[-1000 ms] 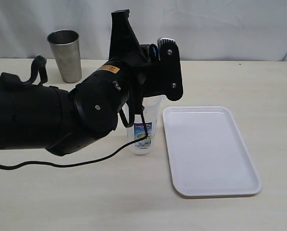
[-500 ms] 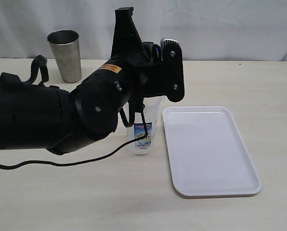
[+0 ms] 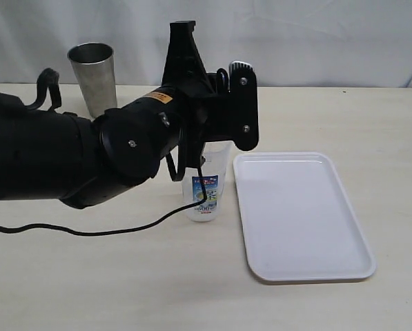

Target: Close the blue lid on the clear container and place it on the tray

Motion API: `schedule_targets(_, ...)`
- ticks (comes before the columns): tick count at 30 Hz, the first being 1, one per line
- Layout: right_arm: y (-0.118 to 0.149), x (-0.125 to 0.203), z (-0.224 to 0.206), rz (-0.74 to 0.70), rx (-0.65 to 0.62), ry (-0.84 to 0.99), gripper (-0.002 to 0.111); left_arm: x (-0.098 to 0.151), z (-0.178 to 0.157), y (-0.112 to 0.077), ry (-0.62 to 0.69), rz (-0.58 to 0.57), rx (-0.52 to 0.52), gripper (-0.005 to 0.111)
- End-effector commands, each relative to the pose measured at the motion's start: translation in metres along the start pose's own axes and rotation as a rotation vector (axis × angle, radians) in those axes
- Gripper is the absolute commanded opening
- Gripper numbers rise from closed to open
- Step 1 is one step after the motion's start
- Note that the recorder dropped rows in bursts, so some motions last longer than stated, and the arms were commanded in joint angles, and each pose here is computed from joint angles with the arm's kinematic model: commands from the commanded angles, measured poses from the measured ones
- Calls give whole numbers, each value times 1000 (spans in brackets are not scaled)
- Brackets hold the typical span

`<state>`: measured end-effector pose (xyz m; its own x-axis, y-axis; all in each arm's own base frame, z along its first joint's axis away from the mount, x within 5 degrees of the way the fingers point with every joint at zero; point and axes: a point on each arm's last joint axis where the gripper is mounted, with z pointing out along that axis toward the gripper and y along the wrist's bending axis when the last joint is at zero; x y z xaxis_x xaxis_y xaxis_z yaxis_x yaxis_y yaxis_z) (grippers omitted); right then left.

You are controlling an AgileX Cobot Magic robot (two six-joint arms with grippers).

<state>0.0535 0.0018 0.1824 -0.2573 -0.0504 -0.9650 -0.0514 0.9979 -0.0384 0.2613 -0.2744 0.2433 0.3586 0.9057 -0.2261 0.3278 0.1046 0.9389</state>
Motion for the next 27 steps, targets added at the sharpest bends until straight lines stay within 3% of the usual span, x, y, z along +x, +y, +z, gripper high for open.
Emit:
schedule_targets(1, 0, 0, 0, -1, 3, -3, 5, 7, 3, 8, 16, 16, -20, 0)
schedule_targets(13, 0, 0, 0, -1, 3, -3, 5, 5, 4, 12, -24, 112, -57, 0)
schedule_targets(21, 0, 0, 0, -1, 3, -3, 5, 0, -3, 21, 23, 115, -197, 0)
schedule_targets(27, 0, 0, 0, -1, 3, -3, 5, 3, -8, 8, 45, 145, -202, 0)
